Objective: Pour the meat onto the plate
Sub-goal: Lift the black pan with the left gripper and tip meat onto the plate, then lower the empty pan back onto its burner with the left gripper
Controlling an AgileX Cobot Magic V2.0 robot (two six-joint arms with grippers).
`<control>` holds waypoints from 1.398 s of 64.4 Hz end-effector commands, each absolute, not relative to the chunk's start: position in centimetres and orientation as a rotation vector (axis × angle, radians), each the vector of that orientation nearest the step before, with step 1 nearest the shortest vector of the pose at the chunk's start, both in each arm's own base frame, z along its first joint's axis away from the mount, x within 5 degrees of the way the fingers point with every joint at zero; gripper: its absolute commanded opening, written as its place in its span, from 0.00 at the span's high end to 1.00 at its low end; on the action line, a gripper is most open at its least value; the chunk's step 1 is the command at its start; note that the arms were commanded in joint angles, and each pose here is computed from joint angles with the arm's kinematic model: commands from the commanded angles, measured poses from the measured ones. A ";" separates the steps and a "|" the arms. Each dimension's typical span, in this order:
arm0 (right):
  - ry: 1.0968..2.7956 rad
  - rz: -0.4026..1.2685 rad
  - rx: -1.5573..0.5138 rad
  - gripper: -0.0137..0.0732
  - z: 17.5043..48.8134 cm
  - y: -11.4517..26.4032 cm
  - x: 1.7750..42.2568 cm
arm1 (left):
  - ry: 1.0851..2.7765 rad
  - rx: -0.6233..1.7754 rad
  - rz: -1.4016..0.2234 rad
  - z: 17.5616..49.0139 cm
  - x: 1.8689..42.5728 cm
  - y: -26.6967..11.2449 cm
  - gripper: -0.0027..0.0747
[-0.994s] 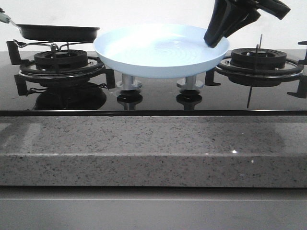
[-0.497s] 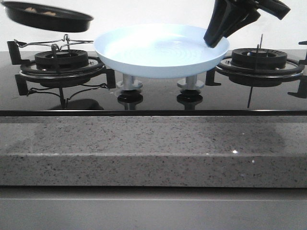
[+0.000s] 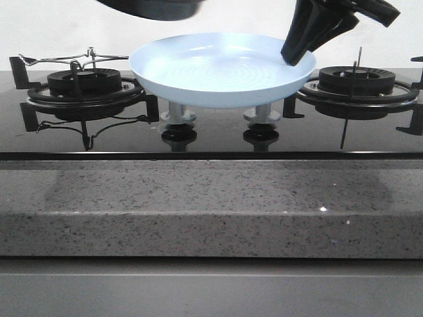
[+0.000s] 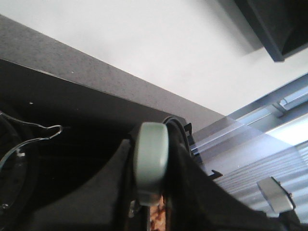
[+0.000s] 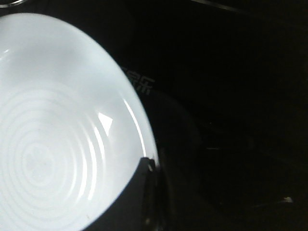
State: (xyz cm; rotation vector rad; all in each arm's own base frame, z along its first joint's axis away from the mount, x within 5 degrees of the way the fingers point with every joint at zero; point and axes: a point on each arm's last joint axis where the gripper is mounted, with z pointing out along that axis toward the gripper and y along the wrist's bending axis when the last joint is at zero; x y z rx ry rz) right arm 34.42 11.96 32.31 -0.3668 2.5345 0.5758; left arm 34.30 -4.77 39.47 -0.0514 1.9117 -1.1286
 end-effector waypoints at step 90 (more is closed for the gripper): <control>2.420 0.607 -0.350 0.92 35.0 12.0 33.9 | 1.395 0.815 -0.372 48.5 21.4 -17.2 0.99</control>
